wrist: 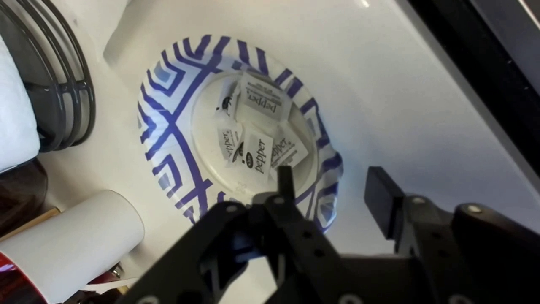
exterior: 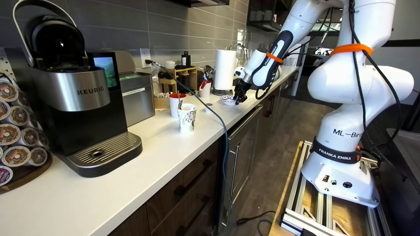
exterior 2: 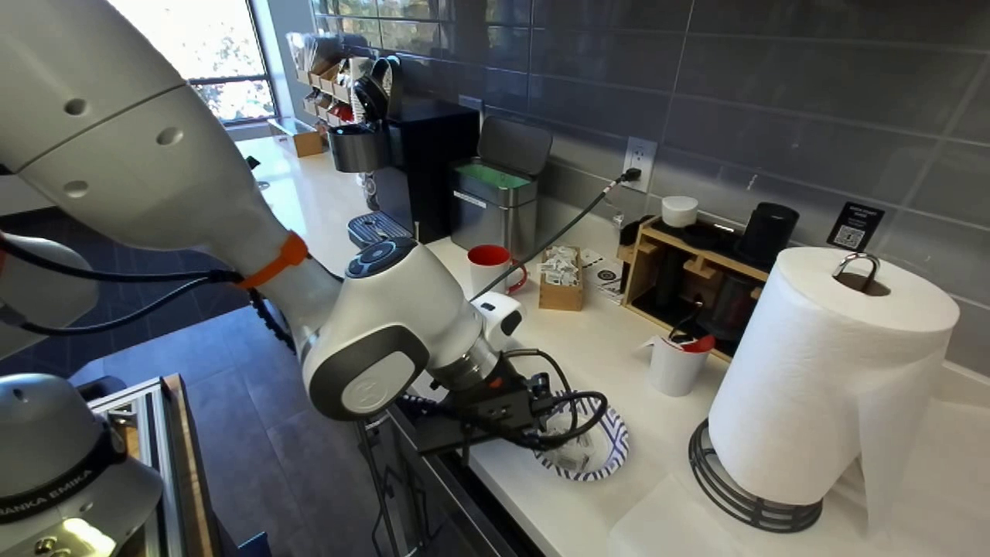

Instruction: Pick up the plate on the right and put it in the cabinet

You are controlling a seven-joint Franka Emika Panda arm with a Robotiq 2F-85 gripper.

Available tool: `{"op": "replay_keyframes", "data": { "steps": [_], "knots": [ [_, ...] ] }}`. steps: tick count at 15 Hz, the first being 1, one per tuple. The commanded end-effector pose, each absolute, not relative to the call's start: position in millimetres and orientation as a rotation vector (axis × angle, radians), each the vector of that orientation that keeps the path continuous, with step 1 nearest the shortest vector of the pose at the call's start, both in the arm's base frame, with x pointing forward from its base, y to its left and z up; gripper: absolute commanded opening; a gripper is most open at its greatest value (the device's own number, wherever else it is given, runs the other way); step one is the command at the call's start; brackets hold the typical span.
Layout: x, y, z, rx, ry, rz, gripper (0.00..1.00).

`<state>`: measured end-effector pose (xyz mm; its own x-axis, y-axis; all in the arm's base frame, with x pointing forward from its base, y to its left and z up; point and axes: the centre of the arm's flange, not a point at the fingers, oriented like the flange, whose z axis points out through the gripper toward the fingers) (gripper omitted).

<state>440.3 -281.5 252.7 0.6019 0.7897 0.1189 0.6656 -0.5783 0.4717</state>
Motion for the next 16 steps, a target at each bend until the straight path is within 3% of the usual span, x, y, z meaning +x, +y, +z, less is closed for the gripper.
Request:
{"op": "replay_keyframes", "data": {
  "steps": [1,3,4,16],
  "knots": [
    [451.7,-282.5,235.6,2.437,1.168,0.453,0.18],
    [453.0,-284.0,233.4,2.437,1.169,0.444,0.02],
    [453.5,-284.8,232.4,2.437,1.169,0.439,0.00],
    [410.0,-282.9,290.8,2.381,1.291,0.633,0.01]
  ]
}}
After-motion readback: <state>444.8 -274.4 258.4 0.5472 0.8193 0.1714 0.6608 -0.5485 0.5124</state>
